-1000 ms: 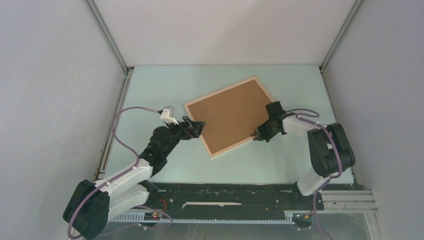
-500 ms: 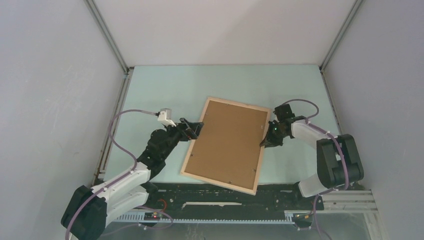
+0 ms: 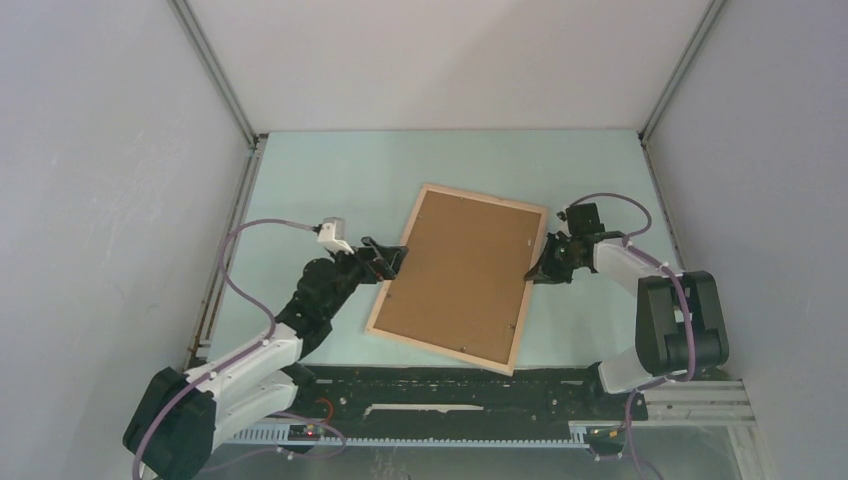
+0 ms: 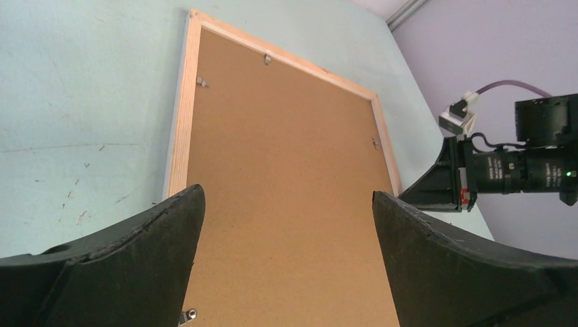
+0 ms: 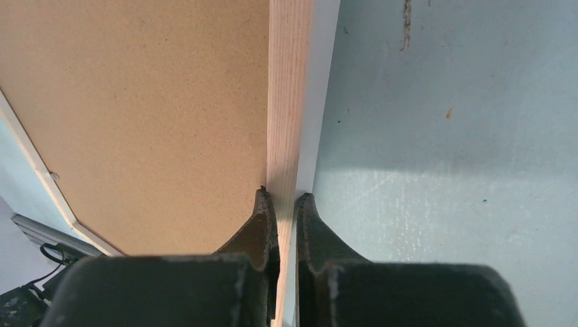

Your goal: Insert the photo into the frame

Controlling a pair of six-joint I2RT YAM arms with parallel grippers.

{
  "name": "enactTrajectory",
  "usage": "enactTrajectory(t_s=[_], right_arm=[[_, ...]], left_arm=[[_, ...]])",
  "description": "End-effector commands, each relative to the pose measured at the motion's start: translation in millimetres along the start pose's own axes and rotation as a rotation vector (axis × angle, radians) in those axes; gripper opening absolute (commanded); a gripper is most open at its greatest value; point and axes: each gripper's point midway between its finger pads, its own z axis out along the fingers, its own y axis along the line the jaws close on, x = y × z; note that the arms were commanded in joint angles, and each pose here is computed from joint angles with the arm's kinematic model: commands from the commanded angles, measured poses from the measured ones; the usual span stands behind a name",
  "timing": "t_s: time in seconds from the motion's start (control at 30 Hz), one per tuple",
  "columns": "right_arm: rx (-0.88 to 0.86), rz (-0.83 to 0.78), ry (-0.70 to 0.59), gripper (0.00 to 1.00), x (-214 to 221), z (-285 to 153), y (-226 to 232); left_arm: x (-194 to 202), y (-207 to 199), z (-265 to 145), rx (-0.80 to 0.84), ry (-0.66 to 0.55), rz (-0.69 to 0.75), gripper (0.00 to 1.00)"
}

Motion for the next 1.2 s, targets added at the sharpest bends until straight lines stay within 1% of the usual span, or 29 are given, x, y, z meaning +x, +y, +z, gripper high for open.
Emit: enactTrajectory(t_s=[0.0, 0.1, 0.2, 0.23, 0.27, 0.33, 0.43, 0.5, 0.6, 0.7, 0.8, 0.87, 0.9, 0.93, 0.97, 1.03, 1.1, 1.13, 1.17], right_arm=[[-0.214, -0.049, -0.107, 0.00, -40, -18, 52], [-0.200, -0.035, -0.112, 0.00, -43, -13, 49], [-0.126, -0.023, -0.071, 0.00, -40, -3, 38], [-0.115, -0.022, -0.060, 0.03, -38, 0, 35], [-0.109, -0.021, -0.048, 0.08, -36, 4, 32], [-0.100, -0.020, -0.023, 0.13, -34, 10, 28], [-0.057, -0.018, 0.001, 0.12, -38, 20, 18], [-0.038, -0.018, 0.015, 0.11, -45, 25, 14], [0.010, -0.037, 0.077, 0.09, -51, 38, 10], [0.033, -0.065, 0.089, 0.12, -58, 44, 12], [0.056, -0.098, 0.068, 0.22, -63, 40, 17], [0.064, -0.119, 0.044, 0.30, -68, 35, 21], [0.065, -0.127, 0.039, 0.37, -69, 32, 24], [0.065, -0.135, 0.033, 0.48, -73, 28, 27], [0.067, -0.143, 0.028, 0.54, -75, 24, 29], [0.080, -0.145, 0.010, 0.58, -83, 16, 32], [0.077, -0.142, 0.000, 0.69, -87, 11, 37], [0.073, -0.139, -0.004, 0.72, -89, 10, 39], [0.074, -0.140, -0.014, 0.72, -91, 8, 40]], left_arm=[[2, -8, 6, 0.037, 0.018, 0.025, 1.00], [8, -12, 12, 0.048, 0.065, 0.036, 1.00], [17, -13, 23, 0.026, 0.144, 0.043, 1.00], [20, -12, 27, 0.011, 0.172, 0.043, 1.00], [24, -9, 31, -0.009, 0.202, 0.044, 1.00], [26, -7, 40, -0.045, 0.246, 0.047, 1.00], [18, -1, 57, -0.130, 0.285, 0.059, 1.00], [6, 1, 72, -0.165, 0.279, 0.024, 1.00], [-14, 15, 96, -0.192, 0.214, -0.063, 1.00], [-36, 41, 113, -0.242, 0.147, -0.140, 1.00], [-49, 75, 120, -0.307, 0.114, -0.185, 1.00], [-47, 93, 121, -0.331, 0.125, -0.171, 1.00], [-41, 100, 122, -0.338, 0.147, -0.162, 1.00], [-33, 106, 122, -0.342, 0.177, -0.175, 1.00], [-27, 108, 123, -0.324, 0.199, -0.205, 1.00], [-24, 101, 127, -0.260, 0.204, -0.239, 1.00], [-23, 102, 128, -0.260, 0.206, -0.245, 1.00], [-22, 103, 130, -0.262, 0.213, -0.252, 1.00], [-20, 103, 131, -0.260, 0.222, -0.259, 1.00]])
